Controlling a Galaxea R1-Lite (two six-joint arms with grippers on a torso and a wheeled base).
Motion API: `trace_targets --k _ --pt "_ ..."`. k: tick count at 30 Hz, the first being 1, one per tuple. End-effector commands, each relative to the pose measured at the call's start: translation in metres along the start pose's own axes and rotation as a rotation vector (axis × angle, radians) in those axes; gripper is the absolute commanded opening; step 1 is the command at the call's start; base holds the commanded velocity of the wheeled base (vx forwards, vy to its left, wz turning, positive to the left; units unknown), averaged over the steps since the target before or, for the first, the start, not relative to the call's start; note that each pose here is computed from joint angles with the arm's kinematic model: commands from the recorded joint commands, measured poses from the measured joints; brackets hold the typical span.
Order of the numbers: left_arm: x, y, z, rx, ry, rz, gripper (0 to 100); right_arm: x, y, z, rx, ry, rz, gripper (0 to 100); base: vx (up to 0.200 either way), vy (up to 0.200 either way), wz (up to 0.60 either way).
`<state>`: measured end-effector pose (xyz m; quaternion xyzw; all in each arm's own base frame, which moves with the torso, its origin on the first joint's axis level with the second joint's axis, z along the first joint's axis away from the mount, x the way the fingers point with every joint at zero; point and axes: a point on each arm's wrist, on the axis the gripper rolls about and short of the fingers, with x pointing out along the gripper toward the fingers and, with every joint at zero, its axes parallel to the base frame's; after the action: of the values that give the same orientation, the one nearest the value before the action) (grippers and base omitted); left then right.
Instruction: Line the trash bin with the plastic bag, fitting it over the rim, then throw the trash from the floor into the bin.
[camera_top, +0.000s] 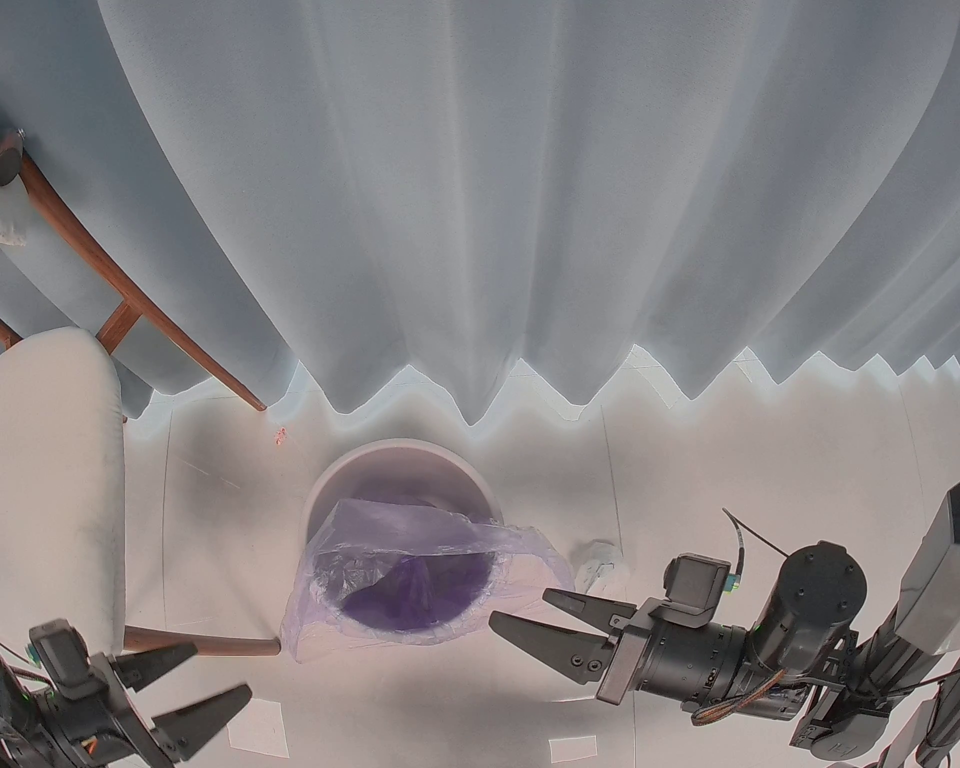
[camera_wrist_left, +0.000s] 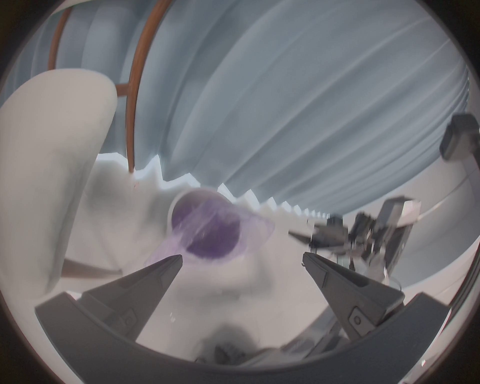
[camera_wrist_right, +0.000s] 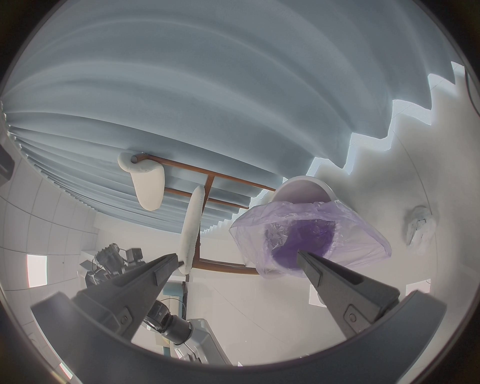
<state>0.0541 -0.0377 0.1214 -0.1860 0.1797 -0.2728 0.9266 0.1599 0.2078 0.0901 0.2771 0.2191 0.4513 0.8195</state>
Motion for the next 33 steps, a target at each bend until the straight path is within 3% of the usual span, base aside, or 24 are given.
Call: trace_targets --k 1,7,11,16,19,21,22,23,24,29,33 --pt "-0.038 0.015 -0.04 0.087 0.169 -0.085 100 0.003 -0.014 -0.007 0.009 0.033 -0.038 100 0.0 0.0 0.0" --pt "-0.039 0.015 -0.04 0.077 0.233 -0.051 100 0.005 -0.016 -0.009 0.01 0.04 -0.044 100 0.0 0.0 0.0" --pt "-0.03 0.006 -0.022 0.073 0.249 -0.047 100 0.005 -0.016 -0.009 0.011 0.038 -0.046 100 0.0 0.0 0.0" --pt "-0.001 -0.016 0.018 0.055 0.183 -0.168 100 0.008 -0.021 -0.009 0.023 0.036 -0.059 100 0.0 0.0 0.0" --pt "0.037 -0.025 0.03 0.057 0.26 -0.185 100 0.012 -0.028 -0.012 0.036 0.048 -0.082 100 0.0 0.0 0.0" --pt "0.057 -0.03 0.022 0.054 0.377 -0.19 100 0.013 -0.029 -0.015 0.045 0.057 -0.088 100 0.0 0.0 0.0" --pt "0.06 -0.031 0.02 0.052 0.394 -0.189 100 0.012 -0.029 -0.015 0.048 0.058 -0.089 100 0.0 0.0 0.0" --pt "0.077 -0.033 0.009 0.018 0.499 -0.17 100 0.013 -0.029 -0.017 0.06 0.065 -0.088 100 0.0 0.0 0.0" --pt "0.084 -0.033 0.005 -0.013 0.533 -0.149 100 0.012 -0.029 -0.017 0.065 0.066 -0.089 100 0.0 0.0 0.0" --pt "0.096 -0.038 0.01 -0.175 0.536 -0.102 100 0.011 -0.029 -0.019 0.083 0.075 -0.094 100 0.0 0.0 0.0" --pt "0.093 -0.035 0.005 -0.2 0.567 -0.088 100 0.016 -0.03 -0.031 0.112 0.121 -0.099 100 0.0 0.0 0.0"
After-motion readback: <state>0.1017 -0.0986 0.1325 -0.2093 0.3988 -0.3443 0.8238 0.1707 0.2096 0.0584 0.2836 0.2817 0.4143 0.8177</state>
